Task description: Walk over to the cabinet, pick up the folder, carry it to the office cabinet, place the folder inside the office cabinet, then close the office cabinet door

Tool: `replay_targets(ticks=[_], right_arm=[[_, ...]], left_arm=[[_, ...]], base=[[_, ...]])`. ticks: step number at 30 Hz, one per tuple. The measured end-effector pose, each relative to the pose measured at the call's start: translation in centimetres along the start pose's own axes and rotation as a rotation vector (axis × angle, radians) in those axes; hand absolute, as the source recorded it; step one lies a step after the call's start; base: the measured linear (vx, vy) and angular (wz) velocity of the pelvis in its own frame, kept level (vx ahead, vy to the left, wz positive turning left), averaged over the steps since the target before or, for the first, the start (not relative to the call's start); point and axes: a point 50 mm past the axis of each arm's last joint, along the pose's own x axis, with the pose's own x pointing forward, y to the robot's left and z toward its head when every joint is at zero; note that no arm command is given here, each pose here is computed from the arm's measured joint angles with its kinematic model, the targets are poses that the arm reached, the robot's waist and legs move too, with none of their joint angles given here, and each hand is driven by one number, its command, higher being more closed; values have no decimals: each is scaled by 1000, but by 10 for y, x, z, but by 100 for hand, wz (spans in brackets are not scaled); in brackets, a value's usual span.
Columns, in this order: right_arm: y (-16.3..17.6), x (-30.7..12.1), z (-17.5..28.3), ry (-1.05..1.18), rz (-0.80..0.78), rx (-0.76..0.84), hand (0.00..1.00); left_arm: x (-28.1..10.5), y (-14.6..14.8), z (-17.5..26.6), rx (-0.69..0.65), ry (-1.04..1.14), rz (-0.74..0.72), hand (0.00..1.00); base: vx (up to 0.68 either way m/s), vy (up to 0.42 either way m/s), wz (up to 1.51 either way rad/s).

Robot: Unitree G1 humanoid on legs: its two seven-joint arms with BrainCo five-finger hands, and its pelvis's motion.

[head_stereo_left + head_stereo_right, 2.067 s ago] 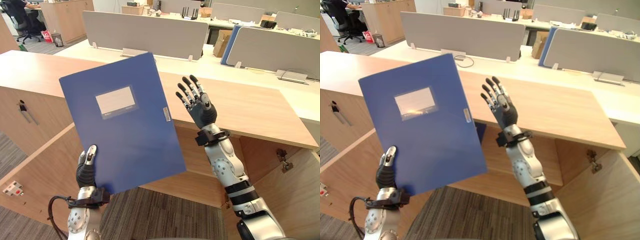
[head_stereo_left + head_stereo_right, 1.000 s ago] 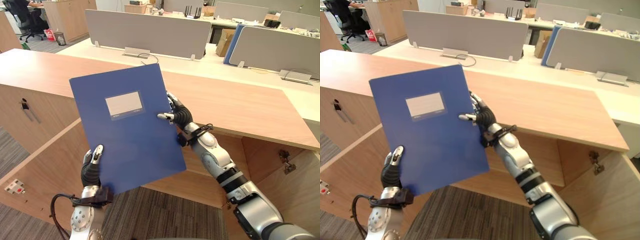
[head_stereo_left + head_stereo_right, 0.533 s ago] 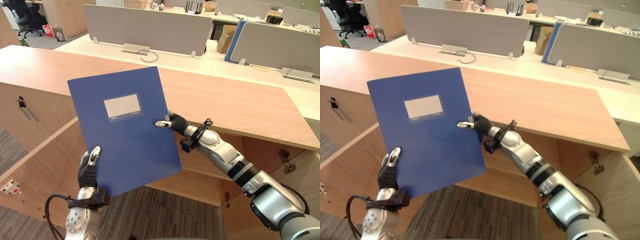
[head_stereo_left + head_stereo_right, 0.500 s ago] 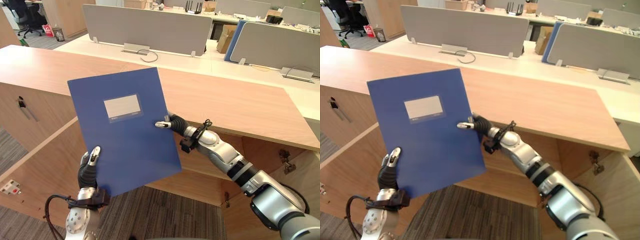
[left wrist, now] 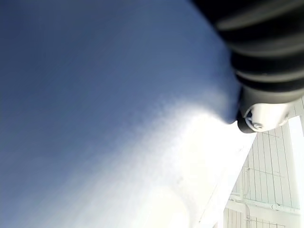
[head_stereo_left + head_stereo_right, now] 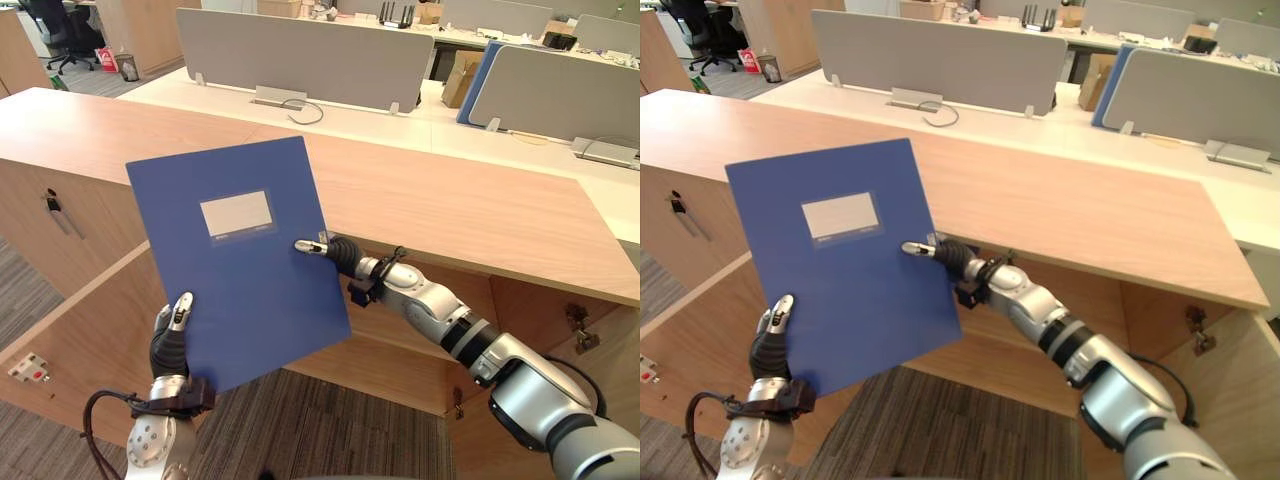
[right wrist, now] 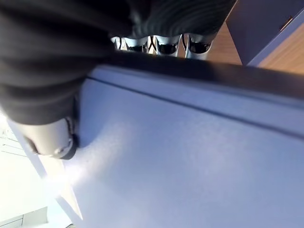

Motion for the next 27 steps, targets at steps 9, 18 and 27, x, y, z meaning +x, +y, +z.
replay_targets(ticks=[9, 18, 27], right_arm=[[-3, -1, 2, 20, -10, -129, 100], [-15, -18, -23, 69, -130, -191, 100], [-61, -79, 61, -419, -653, -276, 100]], left_arm=[[-4, 1, -15, -64, 74, -23, 0], [-3, 4, -94, -543, 336, 108, 0], [-53, 54, -138, -642, 471, 561, 0]], base=[[0, 0, 0], [-1, -4, -1], [0, 0, 0]])
